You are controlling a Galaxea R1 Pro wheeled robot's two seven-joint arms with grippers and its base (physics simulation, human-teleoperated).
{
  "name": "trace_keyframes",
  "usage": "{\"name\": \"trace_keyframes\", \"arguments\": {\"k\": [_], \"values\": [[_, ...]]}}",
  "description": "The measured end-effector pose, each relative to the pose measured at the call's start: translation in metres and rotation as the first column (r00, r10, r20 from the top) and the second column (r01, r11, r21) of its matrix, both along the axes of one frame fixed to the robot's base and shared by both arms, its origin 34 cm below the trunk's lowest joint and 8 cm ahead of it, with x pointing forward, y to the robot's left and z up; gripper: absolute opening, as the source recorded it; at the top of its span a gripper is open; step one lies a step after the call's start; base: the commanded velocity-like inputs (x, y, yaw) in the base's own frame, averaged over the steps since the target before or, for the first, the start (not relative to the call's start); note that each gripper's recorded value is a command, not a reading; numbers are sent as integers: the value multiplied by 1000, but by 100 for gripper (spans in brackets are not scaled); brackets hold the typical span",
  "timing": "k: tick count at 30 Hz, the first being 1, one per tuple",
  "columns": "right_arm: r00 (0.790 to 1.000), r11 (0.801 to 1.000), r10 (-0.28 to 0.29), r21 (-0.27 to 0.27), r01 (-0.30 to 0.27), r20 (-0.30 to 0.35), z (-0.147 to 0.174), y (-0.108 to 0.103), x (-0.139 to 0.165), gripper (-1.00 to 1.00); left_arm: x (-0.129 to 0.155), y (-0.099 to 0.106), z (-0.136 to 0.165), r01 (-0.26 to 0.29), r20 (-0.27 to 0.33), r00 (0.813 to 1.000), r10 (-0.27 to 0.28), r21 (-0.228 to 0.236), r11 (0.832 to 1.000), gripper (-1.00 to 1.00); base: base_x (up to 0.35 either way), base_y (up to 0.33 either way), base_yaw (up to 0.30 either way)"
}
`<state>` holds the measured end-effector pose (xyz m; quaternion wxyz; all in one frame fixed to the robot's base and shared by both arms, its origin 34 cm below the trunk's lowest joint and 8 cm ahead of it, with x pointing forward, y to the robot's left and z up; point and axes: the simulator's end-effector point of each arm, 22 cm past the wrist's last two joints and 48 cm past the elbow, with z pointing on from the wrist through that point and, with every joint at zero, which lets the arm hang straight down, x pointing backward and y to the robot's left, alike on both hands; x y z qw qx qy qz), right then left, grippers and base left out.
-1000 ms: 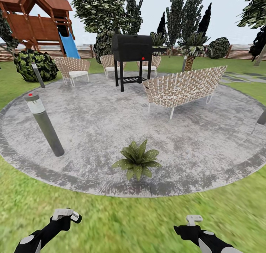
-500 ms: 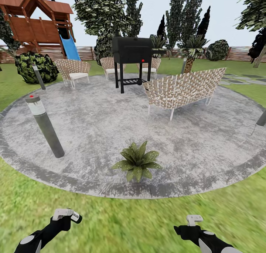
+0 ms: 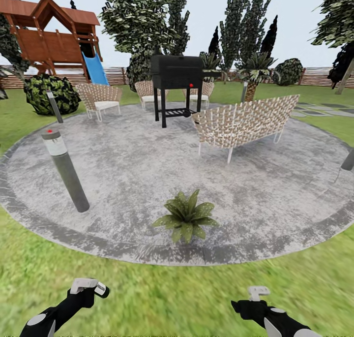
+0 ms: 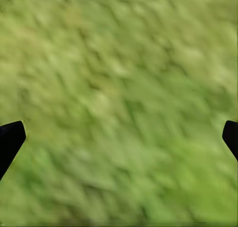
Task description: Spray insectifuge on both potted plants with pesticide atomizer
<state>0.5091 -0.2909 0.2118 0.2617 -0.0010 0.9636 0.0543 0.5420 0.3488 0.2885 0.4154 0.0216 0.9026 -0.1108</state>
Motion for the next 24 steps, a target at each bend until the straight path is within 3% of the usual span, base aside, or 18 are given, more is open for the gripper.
{"name": "trace_keyframes", "arguments": {"k": [7, 12, 24], "values": [[1000, 1000, 0, 0, 0, 11, 5, 0, 3, 100, 2, 0, 5, 0, 10, 1000, 0, -1, 1000, -100, -111, 263, 0], [1000, 1000, 0, 0, 0, 20, 8, 0, 6, 100, 4, 0, 8, -1, 18, 1000, 1, 0, 1000, -100, -19, 49, 0], [999, 1000, 0, -1, 0, 39, 17, 0, 11, 100, 8, -2, 16, 1, 36, 999, -1, -3, 1000, -100, -1, -281, 0]]}}
